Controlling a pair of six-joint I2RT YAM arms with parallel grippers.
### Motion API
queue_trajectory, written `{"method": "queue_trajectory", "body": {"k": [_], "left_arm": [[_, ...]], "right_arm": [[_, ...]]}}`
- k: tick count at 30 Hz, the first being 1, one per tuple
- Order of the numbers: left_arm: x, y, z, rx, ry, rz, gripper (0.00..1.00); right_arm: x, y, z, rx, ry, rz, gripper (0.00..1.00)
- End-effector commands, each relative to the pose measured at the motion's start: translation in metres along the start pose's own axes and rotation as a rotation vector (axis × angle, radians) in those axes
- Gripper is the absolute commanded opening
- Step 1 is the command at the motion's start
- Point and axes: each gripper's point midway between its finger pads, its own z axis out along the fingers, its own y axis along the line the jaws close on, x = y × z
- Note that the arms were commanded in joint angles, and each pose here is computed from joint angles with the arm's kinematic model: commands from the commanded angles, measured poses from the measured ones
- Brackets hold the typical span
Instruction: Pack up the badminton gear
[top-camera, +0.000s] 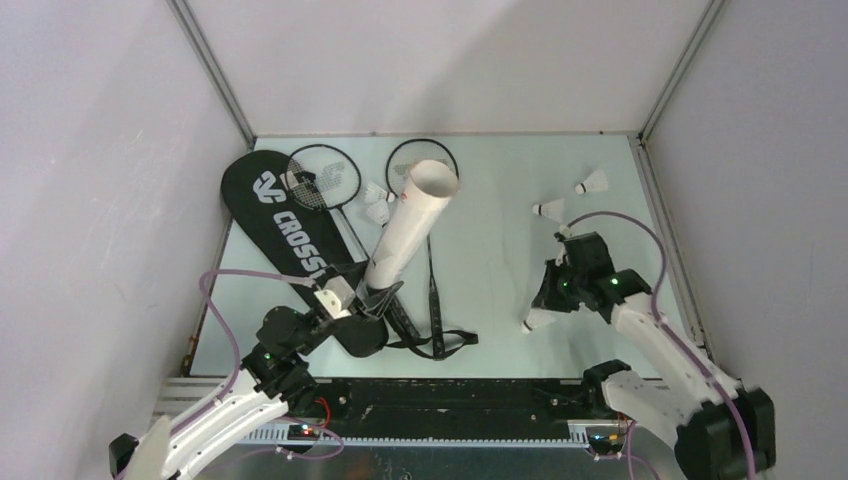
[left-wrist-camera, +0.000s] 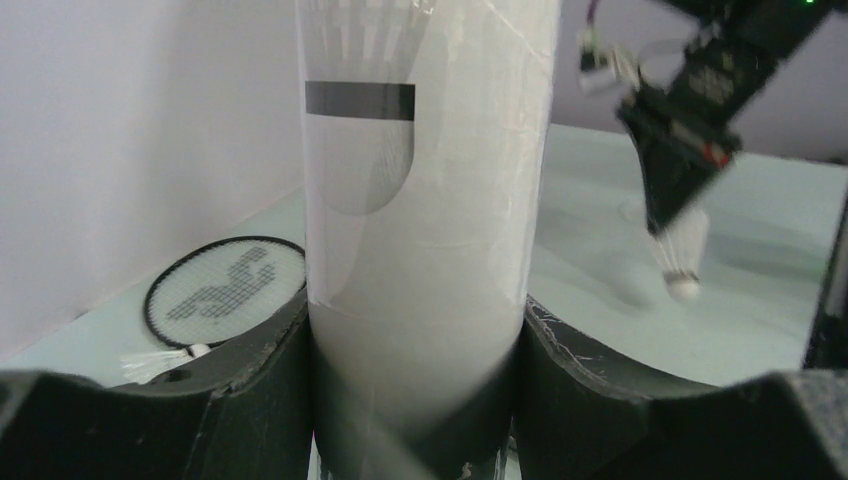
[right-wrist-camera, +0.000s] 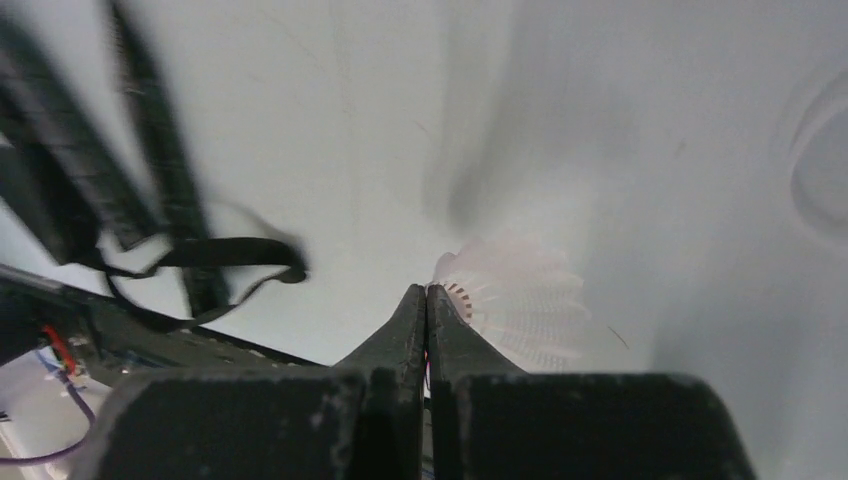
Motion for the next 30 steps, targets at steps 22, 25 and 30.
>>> {"method": "queue_trajectory", "body": {"k": [22, 25, 30], "left_arm": [[0.04, -0.071, -0.014, 0.488, 0.163, 0.165, 0.27], [0.041, -0.07, -0.014, 0.484, 0.168, 0.168, 0.27], [0.042, -0.069, -0.013, 0.476, 0.173, 0.173, 0.26]], "right_arm": [[-0.056, 0.183, -0.306, -0.82, -0.822, -0.661, 0.0], [-0.049, 0.182, -0.3, -0.828, -0.777, -0.668, 0.0], [-0.039, 0.178, -0.302, -0.831, -0.768, -0.677, 0.0]]}}
